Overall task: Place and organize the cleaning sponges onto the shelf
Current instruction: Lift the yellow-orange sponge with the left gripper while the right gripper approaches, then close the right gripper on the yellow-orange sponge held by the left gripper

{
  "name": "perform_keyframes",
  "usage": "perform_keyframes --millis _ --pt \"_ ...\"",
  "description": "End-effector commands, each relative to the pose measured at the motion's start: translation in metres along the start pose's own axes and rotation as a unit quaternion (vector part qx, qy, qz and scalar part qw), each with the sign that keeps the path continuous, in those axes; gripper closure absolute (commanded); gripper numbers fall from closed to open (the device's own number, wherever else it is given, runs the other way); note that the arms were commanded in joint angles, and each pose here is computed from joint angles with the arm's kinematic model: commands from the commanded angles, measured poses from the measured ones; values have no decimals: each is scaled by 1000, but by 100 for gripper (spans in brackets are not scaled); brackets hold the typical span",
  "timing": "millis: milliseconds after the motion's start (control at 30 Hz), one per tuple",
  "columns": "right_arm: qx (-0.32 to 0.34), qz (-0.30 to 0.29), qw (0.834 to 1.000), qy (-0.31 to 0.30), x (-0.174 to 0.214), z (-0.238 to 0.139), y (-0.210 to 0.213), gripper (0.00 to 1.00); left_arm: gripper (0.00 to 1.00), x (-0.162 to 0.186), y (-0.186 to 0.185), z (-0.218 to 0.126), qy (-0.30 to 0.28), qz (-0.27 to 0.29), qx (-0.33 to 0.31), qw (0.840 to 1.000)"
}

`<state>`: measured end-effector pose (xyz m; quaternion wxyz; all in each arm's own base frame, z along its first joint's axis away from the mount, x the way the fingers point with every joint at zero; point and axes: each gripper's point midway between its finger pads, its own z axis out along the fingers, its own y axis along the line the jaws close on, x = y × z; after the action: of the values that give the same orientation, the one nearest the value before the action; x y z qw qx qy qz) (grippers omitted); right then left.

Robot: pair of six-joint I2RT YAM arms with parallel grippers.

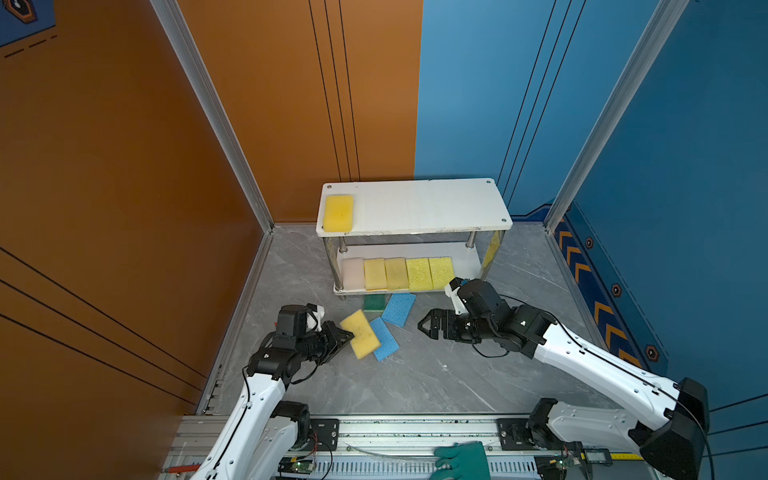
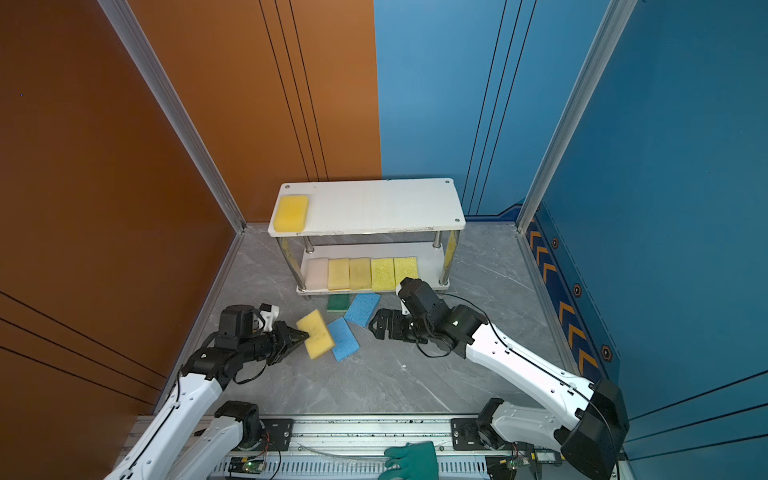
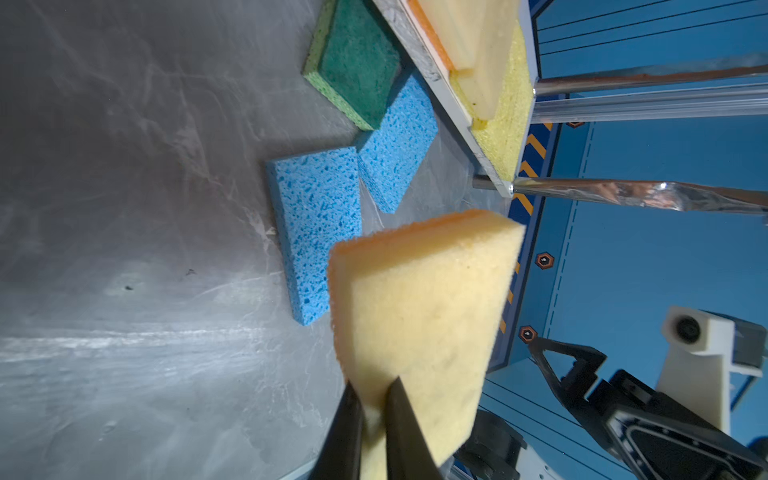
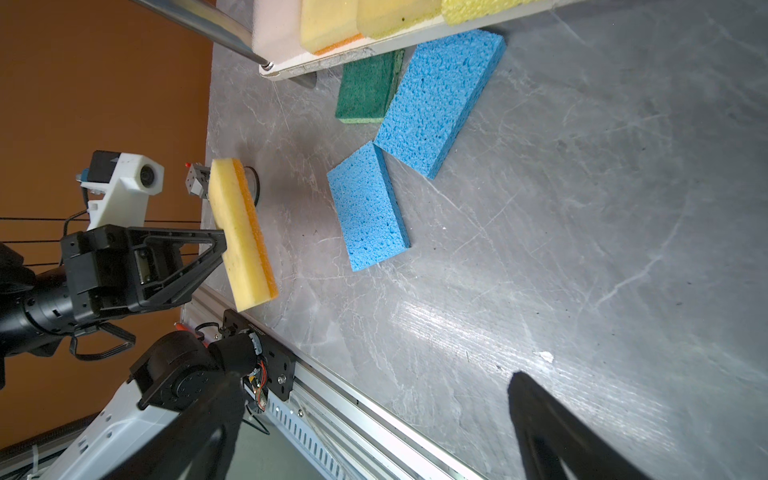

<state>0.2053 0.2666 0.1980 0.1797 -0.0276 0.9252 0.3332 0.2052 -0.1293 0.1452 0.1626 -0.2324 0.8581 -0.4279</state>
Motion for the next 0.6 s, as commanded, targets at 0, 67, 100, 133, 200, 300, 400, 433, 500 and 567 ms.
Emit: perform_keyframes --millis 0,67,100,133,200,300,400,433,500,567 --pt "-59 -3 998 7 -3 3 24 0 87 16 -31 -12 41 -4 46 998" --pt "-99 -4 995 8 -6 2 42 0 87 15 -45 -16 42 9 58 997" --pt "-116 -6 993 7 -7 1 51 0 87 15 -52 -18 43 15 63 997" --pt "-128 -8 992 8 -8 0 58 0 87 14 -59 -19 43 21 69 996" --pt "-146 -17 989 10 -8 -2 73 1 87 13 -75 -21 44 34 83 995" --pt "-157 -27 987 24 -5 -1 88 2 86 13 -94 -21 47 50 95 993" --pt "-164 -39 985 29 -1 0 100 4 86 16 -108 -20 51 65 98 992" --pt "-166 -43 985 28 -1 -1 104 4 86 16 -110 -20 52 69 98 991" --pt "-169 -48 984 26 0 -2 110 5 86 19 -116 -20 54 76 100 991" --pt "-171 -53 984 23 0 -3 114 7 86 20 -118 -20 55 77 99 991"
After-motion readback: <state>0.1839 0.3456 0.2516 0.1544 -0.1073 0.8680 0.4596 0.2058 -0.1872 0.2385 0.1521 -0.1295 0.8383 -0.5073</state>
